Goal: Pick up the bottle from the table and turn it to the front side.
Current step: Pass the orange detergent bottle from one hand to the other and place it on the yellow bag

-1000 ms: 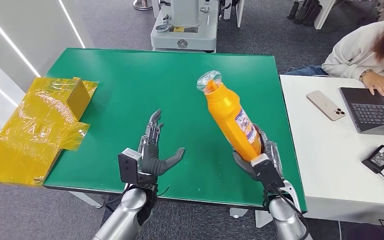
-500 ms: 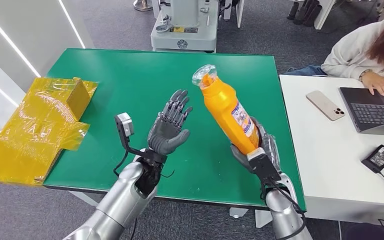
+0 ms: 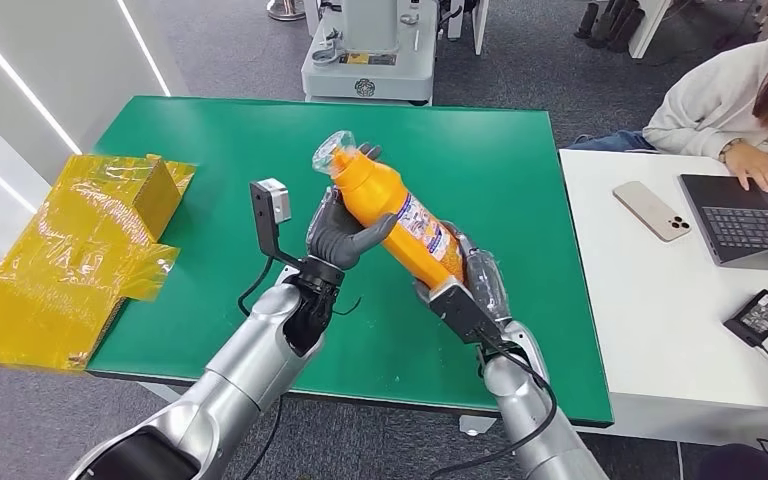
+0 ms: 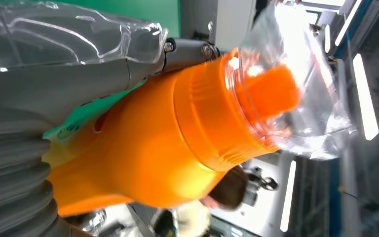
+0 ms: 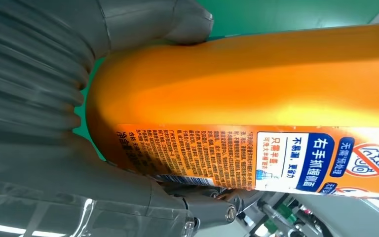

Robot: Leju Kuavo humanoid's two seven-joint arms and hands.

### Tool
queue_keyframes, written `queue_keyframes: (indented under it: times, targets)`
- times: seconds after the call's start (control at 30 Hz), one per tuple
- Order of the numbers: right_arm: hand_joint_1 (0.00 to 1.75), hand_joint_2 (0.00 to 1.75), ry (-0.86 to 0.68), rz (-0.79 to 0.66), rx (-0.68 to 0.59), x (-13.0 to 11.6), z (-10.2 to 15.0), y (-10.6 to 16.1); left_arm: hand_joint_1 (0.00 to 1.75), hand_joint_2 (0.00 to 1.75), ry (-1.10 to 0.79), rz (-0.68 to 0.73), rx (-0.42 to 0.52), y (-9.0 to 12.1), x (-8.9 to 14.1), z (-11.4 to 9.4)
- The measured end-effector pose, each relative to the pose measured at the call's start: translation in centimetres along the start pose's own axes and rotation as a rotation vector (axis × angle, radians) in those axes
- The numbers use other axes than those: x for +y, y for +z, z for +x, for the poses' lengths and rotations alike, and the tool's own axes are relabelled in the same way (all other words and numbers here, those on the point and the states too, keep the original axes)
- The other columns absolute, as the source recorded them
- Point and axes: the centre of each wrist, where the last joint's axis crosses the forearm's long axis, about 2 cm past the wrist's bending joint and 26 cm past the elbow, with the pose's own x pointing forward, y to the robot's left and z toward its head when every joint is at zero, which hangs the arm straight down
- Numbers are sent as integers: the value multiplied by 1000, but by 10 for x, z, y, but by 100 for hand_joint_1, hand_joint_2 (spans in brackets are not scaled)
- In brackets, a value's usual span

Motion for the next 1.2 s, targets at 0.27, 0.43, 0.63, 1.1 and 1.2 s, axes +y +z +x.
queue_keyframes:
  times: [0.27, 0.43, 0.63, 1.1, 1.2]
  targets:
    - [175, 175, 25, 41, 32, 8, -2, 2, 0, 175, -68, 67, 54, 5, 19, -7]
    - [175, 175, 35, 46, 53, 11, -6, 6, 44, 175, -58, 78, 87, 13, 30, -11]
    - [175, 175, 42, 42, 70, 12, -8, 9, 175, 175, -3, 54, 116, 17, 36, -12]
    - [148, 175, 80, 33, 41, 19, -7, 13, 175, 175, 522, -26, 137, 27, 38, -15]
    - [118, 175, 80, 34, 34, 20, -6, 14, 175, 175, 581, -10, 138, 30, 38, -18]
